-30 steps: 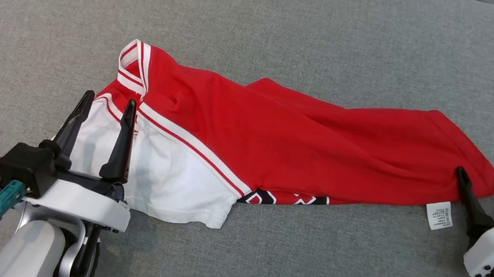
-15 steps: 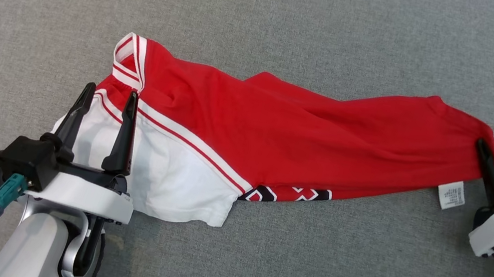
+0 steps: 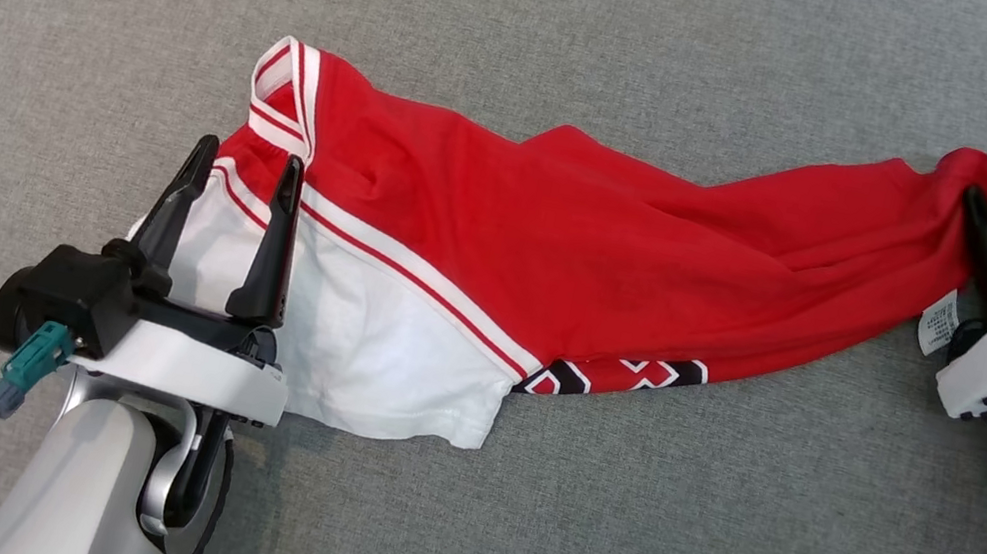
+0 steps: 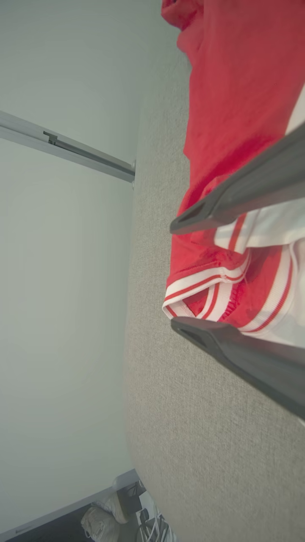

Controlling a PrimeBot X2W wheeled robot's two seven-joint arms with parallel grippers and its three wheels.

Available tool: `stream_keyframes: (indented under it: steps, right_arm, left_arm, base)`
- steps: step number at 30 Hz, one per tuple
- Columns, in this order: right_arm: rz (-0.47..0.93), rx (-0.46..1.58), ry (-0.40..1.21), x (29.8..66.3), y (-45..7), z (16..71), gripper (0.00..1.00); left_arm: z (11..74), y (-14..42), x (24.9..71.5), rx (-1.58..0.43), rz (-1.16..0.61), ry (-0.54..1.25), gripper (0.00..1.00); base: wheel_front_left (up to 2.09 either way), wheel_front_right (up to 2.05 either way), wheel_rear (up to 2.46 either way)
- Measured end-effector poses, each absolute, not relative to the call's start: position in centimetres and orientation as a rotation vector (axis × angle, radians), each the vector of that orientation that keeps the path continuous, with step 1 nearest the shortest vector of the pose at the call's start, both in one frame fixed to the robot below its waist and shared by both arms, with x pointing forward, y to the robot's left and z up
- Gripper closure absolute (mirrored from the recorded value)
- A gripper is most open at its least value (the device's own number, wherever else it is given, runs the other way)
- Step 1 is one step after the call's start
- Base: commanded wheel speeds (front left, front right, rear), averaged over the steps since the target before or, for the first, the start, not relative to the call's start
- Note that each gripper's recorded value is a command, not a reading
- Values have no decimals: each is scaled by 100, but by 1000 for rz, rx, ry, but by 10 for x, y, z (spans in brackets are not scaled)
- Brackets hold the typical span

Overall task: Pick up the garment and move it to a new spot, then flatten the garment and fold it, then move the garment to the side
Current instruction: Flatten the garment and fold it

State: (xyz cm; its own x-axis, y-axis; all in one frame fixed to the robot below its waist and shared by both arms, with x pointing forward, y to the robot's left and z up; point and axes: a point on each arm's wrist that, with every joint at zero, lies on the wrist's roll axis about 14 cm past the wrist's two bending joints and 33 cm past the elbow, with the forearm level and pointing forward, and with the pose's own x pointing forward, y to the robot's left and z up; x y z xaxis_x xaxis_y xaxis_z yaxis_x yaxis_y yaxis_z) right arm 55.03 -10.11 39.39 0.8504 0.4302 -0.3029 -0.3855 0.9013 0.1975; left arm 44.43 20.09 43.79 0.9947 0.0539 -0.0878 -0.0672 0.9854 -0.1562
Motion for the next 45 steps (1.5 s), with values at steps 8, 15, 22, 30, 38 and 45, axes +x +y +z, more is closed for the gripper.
stream_keyframes:
  steps: [8,15,22,30,38,45]
  right_arm:
    - [425,150,340,544,-97,384,0]
    - [363,172,279,528,-118,390,0]
    - [270,187,206,502,-151,407,0]
    - [170,171,126,465,-181,433,0]
    - [114,153,80,432,-193,463,0]
    - [95,145,30,411,-196,489,0]
  left_arm:
    - [442,196,449,-168,50,68,0]
    - [447,190,453,-170,34,52,0]
    - [449,184,450,-170,20,47,0]
    - [451,183,439,-161,25,50,0]
    - [453,187,414,-153,43,59,0]
    - [460,184,404,-149,28,52,0]
  base:
    - [0,0,0]
    - [0,0,0]
    - [0,0,0]
    - [0,0,0]
    - [0,0,0]
    - [0,0,0]
